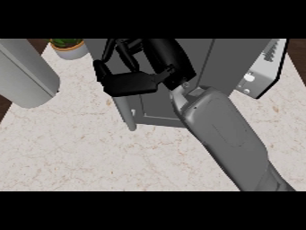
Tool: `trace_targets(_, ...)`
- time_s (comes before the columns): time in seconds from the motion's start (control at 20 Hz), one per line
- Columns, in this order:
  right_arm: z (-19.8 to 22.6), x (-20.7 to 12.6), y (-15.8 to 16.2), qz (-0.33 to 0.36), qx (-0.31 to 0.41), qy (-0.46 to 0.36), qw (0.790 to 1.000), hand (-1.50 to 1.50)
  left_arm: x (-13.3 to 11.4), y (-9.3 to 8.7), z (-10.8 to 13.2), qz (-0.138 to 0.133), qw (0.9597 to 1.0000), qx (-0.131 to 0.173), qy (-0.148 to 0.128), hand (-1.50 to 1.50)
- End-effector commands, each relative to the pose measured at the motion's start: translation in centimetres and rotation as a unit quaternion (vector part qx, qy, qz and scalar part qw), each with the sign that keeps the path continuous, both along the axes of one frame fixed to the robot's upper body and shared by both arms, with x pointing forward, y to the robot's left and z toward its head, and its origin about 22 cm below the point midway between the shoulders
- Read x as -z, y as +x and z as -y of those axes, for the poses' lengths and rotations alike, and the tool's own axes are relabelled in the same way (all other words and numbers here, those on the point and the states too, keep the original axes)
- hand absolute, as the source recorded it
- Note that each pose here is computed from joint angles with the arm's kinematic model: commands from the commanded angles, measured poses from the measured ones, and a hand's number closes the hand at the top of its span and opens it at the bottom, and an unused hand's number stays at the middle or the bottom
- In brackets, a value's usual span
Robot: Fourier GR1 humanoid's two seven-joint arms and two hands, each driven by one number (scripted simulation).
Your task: Pick up the bottled water, place it into the cabinet and close the cabinet
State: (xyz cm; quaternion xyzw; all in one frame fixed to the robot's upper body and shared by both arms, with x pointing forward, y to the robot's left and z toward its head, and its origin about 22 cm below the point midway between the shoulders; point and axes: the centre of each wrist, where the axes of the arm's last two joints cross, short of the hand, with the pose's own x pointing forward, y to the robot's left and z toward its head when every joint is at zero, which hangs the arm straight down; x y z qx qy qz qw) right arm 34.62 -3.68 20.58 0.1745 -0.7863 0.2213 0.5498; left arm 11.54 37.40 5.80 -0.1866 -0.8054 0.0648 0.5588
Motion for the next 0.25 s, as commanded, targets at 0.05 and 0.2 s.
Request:
trace_targets(0.05,3.8,3.2,4.3,-0.068,0.105,-0.024,0.992,1.5,-0.4,0.4,0.4,-0.001,1.0,-0.001,0.0,1.5)
trace_targets(0.2,3.5,3.3,4.3,-0.069,0.105,-0.018,0.992,1.5,-0.6,0.4,0.4,0.003,0.9999,0.014,-0.004,1.5)
